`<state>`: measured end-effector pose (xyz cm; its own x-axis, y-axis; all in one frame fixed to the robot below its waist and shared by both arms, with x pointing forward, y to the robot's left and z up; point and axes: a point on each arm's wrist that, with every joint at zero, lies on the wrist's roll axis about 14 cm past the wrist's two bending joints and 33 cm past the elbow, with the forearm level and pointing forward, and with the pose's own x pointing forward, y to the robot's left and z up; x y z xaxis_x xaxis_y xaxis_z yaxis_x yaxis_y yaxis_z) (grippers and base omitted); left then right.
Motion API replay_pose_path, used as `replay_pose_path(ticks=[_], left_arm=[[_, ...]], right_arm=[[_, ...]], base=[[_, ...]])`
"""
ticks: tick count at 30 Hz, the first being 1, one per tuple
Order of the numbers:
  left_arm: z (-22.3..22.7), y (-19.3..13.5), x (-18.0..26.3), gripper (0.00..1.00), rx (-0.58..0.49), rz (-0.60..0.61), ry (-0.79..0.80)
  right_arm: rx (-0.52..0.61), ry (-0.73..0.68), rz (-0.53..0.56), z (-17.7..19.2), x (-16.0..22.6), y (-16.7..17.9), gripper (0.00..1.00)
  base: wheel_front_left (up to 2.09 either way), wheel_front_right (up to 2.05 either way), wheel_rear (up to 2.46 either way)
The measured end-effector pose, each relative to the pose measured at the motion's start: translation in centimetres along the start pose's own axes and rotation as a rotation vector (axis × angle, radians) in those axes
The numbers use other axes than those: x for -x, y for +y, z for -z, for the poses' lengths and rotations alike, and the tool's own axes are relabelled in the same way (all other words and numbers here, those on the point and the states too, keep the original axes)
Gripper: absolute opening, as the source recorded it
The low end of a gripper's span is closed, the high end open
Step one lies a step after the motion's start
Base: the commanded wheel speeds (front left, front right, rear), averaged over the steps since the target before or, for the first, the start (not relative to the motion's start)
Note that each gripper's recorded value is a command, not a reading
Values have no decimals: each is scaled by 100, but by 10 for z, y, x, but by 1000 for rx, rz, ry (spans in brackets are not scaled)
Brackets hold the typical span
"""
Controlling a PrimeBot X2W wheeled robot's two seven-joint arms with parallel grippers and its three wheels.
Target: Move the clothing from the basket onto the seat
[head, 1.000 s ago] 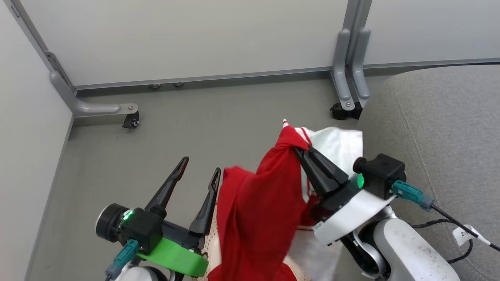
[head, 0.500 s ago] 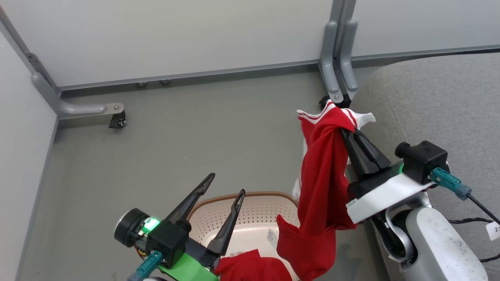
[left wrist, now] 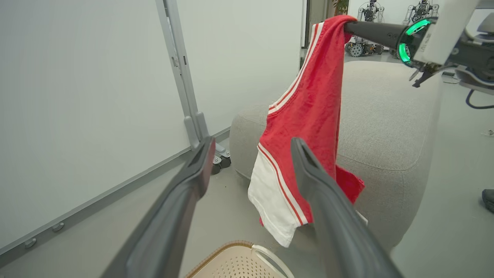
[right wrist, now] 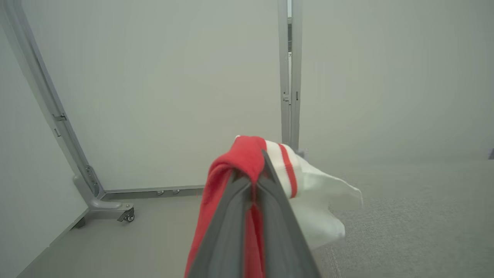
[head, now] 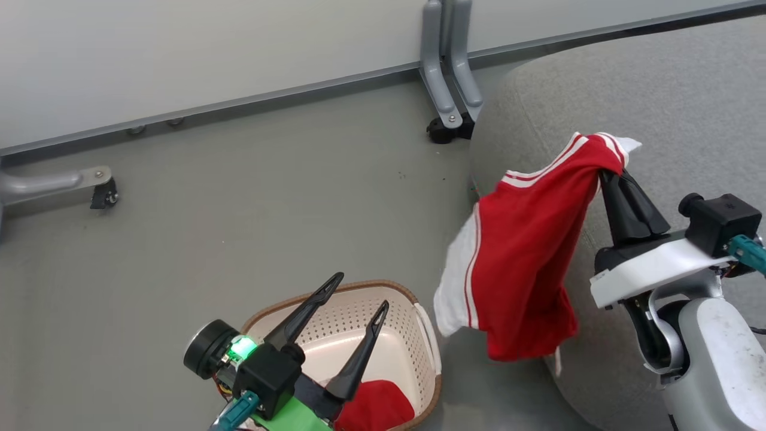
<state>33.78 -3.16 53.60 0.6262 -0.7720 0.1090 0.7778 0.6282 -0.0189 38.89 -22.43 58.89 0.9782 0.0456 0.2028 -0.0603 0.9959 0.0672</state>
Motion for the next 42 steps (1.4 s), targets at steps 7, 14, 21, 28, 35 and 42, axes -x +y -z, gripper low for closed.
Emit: replay_pose_path(ticks=[7, 14, 21, 28, 35, 42], left_arm=[[6, -13, -20, 100, 21, 91, 3], [12, -21, -36, 100, 48, 162, 1], [18, -15, -51, 100, 62, 190, -8], [23, -1, -64, 100, 59, 202, -24], [29, 26, -72, 100, 50, 168, -48], [39, 53, -74, 100, 39, 128, -54]], right_arm=[[39, 17, 167, -2, 19, -56, 0], [59, 53, 290, 2, 30, -96, 0], [57, 36, 379, -5, 20, -132, 0], [92, -21, 424, -32, -17, -167, 0], [151, -82, 461, -63, -61, -199, 0], [215, -116, 504, -81, -96, -229, 0]], base=[[0, 0, 0], [0, 0, 0], [0, 0, 0], [0, 0, 0], [0, 0, 0], [0, 0, 0]])
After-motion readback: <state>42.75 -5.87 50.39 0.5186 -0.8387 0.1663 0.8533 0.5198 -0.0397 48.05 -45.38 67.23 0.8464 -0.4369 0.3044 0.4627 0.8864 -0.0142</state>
